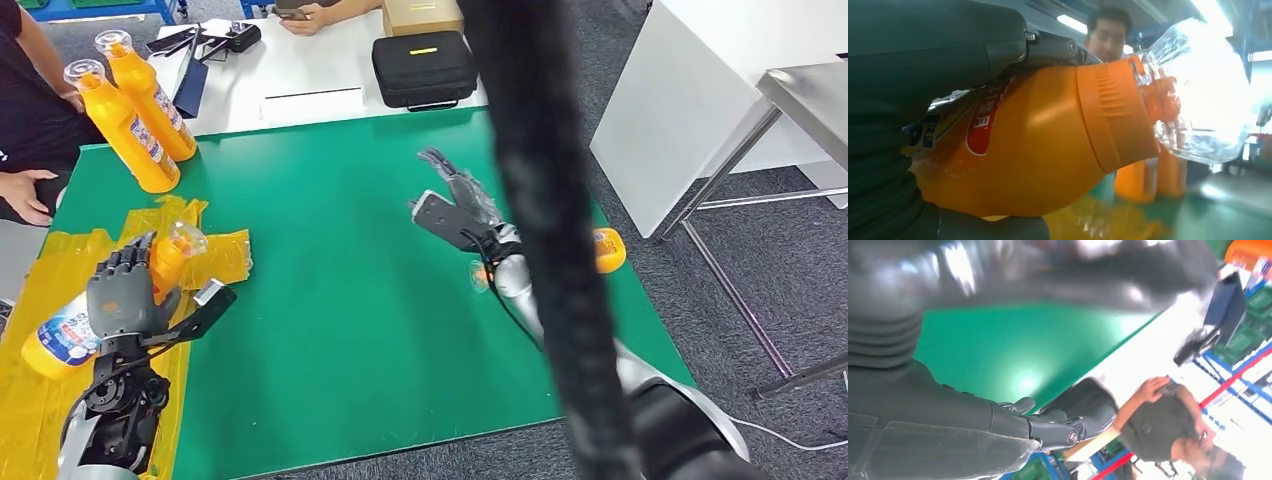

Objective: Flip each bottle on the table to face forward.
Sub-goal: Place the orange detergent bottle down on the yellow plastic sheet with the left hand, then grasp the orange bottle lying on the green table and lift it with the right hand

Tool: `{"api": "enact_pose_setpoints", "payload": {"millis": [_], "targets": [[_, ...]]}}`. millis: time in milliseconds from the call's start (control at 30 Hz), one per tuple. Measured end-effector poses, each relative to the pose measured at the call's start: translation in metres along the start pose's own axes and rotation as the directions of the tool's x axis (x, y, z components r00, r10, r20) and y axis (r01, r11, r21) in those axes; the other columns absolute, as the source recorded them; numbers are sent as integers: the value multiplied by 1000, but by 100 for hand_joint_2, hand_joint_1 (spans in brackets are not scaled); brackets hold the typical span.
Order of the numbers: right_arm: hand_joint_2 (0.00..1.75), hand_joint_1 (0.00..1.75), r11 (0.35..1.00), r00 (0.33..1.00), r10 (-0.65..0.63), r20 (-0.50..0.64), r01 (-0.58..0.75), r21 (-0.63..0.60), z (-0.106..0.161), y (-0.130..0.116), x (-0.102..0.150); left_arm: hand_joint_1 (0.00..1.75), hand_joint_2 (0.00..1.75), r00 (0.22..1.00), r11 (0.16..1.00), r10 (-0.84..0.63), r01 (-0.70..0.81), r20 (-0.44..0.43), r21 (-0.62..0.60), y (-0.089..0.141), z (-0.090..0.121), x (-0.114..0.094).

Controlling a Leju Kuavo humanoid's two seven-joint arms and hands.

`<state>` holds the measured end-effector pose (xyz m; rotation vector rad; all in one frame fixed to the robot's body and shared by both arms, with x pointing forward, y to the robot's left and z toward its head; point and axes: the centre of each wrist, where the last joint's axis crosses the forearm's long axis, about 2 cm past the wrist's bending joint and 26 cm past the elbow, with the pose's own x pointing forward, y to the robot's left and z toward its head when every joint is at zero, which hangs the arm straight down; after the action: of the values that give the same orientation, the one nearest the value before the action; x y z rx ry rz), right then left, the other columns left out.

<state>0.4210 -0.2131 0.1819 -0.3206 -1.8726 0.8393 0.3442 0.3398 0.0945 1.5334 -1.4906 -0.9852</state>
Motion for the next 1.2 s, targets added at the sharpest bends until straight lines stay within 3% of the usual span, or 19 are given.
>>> {"api": "enact_pose_setpoints", "payload": {"millis": [167, 300, 467, 500, 600, 633, 1000, 1200], "targets": [[175, 0, 999, 999, 38, 35, -39, 19, 10, -29, -15, 175, 175, 999, 989, -33, 29, -21, -148, -24, 16, 1], [175, 0, 997, 997, 67, 43, -69, 36, 27, -56, -32, 175, 175, 998, 962, -66, 69, 19, -266, -41, 29, 1], [175, 0, 992, 993, 121, 7, -122, 46, 48, -95, -52, 175, 175, 996, 935, -68, 83, 55, -345, -48, 29, -1], [175, 0, 990, 991, 132, 3, -132, 44, 50, -101, -54, 134, 175, 996, 930, -69, 85, 59, -357, -49, 28, -1], [175, 0, 988, 988, 153, -7, -153, 37, 55, -112, -58, 3, 44, 995, 921, -70, 90, 68, -380, -50, 27, -2], [175, 0, 986, 987, 160, -11, -160, 38, 57, -114, -59, 0, 0, 995, 918, -68, 90, 70, -386, -50, 27, -2], [175, 0, 929, 927, 347, -145, -319, 187, 71, -137, -89, 0, 0, 997, 905, 2, 30, 75, -425, -52, 31, -4], [175, 0, 887, 875, 436, -211, -378, 265, 77, -154, -107, 0, 0, 983, 912, 174, -137, 60, -387, -53, 36, -9]]}}
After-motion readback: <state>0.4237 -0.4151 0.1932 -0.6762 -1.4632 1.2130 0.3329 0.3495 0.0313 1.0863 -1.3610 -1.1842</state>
